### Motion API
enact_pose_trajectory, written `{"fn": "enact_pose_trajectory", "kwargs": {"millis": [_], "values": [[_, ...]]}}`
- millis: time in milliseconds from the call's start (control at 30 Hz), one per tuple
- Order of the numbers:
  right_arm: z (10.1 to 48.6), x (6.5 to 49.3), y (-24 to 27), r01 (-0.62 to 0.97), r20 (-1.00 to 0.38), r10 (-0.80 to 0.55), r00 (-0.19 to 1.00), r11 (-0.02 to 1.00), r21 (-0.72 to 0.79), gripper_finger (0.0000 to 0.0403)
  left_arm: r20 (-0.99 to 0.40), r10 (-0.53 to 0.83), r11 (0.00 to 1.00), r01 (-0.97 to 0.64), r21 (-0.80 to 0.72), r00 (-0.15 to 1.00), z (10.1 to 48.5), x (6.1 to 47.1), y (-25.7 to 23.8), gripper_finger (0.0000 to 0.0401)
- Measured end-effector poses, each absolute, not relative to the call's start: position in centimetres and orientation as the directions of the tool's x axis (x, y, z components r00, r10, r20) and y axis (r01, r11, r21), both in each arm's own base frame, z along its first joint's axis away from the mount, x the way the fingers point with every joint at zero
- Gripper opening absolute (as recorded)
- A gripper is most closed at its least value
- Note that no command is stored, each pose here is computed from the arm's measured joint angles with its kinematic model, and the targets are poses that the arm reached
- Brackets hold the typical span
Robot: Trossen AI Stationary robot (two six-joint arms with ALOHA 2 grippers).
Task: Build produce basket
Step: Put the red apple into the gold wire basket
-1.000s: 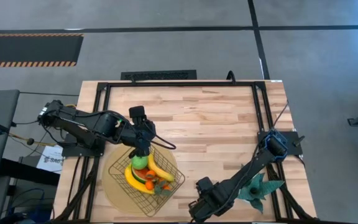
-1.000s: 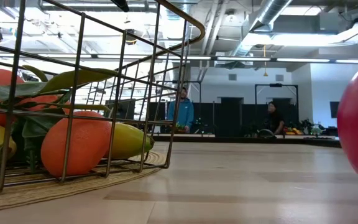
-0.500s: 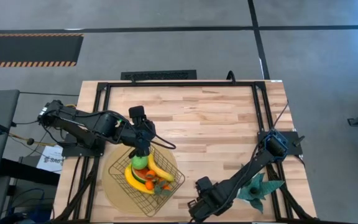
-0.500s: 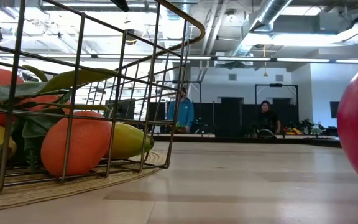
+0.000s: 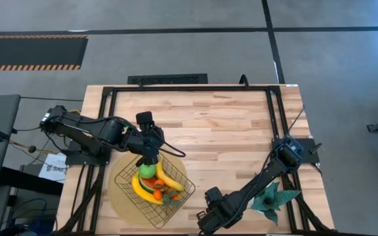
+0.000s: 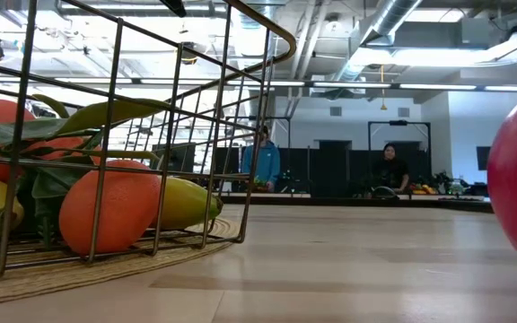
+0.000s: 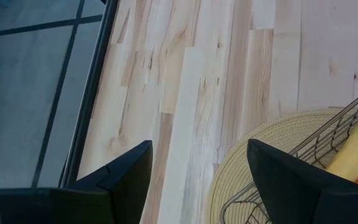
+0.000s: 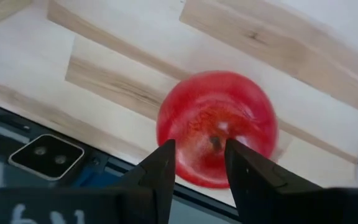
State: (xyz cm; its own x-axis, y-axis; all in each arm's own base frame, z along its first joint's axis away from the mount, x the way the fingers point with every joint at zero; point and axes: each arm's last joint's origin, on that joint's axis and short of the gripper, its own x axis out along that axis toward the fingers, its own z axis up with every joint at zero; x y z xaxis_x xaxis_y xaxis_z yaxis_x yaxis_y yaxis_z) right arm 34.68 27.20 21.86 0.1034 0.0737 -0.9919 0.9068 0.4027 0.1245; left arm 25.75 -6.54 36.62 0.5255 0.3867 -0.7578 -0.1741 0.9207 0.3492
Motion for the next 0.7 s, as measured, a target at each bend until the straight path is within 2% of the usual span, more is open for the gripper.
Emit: {"fn": "enact_pose_trajectory", "kwargs": {"millis": [333, 700], "values": [[21.45, 34.59, 27.12, 0.91, -0.995, 0.057, 0.077, 0.405, 0.093, 0.0146, -0.759, 0.384, 0.922, -0.172, 0.347, 0.525, 36.61, 25.74, -6.54, 0.0249], [21.46, 34.5, 27.04, 0.909, -0.997, 0.046, 0.068, 0.408, 0.081, 0.0052, -0.771, 0.362, 0.931, -0.163, 0.327, 0.524, 36.58, 25.74, -6.62, 0.0249]]}}
